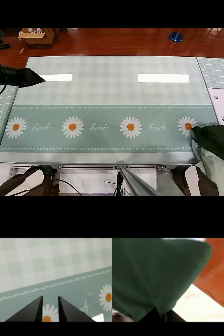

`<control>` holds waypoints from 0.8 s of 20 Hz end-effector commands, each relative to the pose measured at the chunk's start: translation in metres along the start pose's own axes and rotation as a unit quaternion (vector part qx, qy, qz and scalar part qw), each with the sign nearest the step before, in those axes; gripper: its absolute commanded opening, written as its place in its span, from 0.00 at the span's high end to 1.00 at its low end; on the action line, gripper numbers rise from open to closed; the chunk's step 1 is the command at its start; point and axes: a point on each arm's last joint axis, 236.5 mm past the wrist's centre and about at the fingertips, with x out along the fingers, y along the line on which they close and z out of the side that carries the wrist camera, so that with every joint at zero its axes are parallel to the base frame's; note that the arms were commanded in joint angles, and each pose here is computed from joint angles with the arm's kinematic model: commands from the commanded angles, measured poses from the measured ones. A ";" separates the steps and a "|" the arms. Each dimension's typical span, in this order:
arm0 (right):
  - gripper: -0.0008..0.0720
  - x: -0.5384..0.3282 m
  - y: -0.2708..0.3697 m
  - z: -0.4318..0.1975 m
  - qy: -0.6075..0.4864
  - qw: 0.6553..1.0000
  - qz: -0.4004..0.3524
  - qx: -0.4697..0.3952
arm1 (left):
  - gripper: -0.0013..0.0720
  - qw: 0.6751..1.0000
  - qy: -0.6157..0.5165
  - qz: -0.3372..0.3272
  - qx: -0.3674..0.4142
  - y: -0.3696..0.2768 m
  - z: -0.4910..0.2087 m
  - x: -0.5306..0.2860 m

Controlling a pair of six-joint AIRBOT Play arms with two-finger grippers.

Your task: Fold the shirts.

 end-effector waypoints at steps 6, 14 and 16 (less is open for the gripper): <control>0.95 0.056 -0.031 -0.063 0.154 0.976 -0.147 -0.033 | 0.62 0.994 -0.080 0.074 0.008 0.039 0.039 -0.004; 0.95 0.102 -0.039 -0.082 0.185 0.952 -0.221 -0.104 | 0.62 0.992 -0.089 0.087 -0.008 0.054 0.039 -0.013; 0.92 0.107 -0.037 -0.078 0.174 0.954 -0.219 -0.108 | 0.62 0.992 -0.089 0.087 -0.008 0.054 0.039 -0.013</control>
